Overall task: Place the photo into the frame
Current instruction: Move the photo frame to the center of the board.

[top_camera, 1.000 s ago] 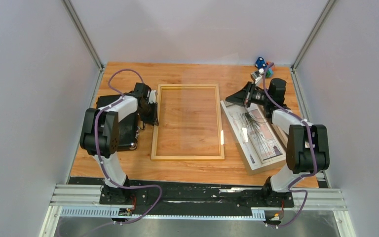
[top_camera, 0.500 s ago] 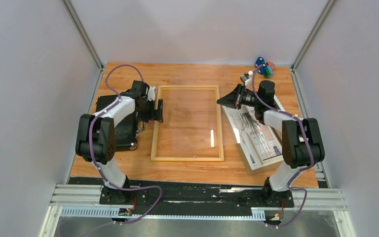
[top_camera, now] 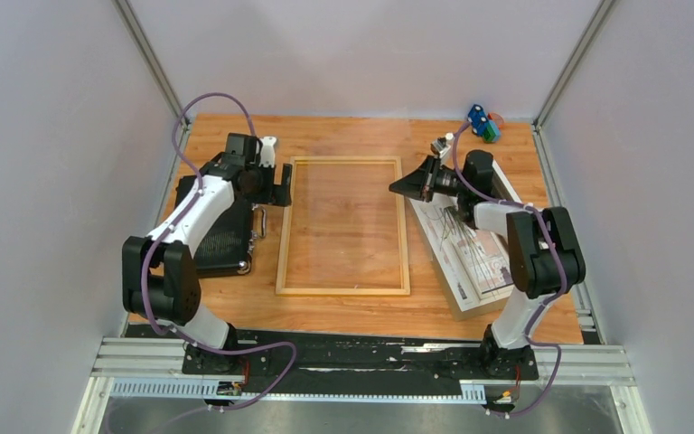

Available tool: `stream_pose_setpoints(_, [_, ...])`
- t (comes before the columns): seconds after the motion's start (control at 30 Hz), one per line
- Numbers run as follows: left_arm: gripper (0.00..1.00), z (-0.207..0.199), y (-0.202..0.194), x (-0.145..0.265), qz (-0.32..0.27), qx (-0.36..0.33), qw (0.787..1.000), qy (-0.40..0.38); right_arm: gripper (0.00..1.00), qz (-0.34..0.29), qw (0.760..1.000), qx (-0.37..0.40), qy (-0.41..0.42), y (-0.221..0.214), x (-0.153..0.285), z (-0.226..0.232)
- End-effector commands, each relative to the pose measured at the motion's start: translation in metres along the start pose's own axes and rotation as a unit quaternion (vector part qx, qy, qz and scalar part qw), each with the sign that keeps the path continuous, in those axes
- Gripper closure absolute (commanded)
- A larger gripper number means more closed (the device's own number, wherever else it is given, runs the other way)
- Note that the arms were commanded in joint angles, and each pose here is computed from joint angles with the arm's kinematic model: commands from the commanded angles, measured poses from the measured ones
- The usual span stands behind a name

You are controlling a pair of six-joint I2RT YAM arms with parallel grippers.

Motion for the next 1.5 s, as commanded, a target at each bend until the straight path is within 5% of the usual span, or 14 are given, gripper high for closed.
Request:
stream_pose_setpoints(0.0, [0.0,0.005,0.022,0.021,-0.043,-0.022,0.999,0.009,1.0,-0.012,0.999,0.021,0.029,0.006,-0.012,0.014])
stream_pose_setpoints(0.8, [0.0,0.015,0.043,0.045,-0.122,-0.077,0.989,0.037,1.0,-0.036,0.998,-0.013,0.042,-0.026,-0.045,-0.008])
stream_pose_setpoints(1.47, [0.0,0.022,0.037,0.045,-0.125,-0.081,0.987,0.063,1.0,-0.035,0.998,-0.026,0.044,-0.036,-0.052,-0.021])
Point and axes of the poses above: each gripper's point midway between its finger pads, its own x axis back along the fingers, its own z axis along the line the jaws close on, y = z × x, the point moved 6 cm from there along x, back along the fingers, and after that the axes turned 4 degrees about -x, right-handed, at the moved point
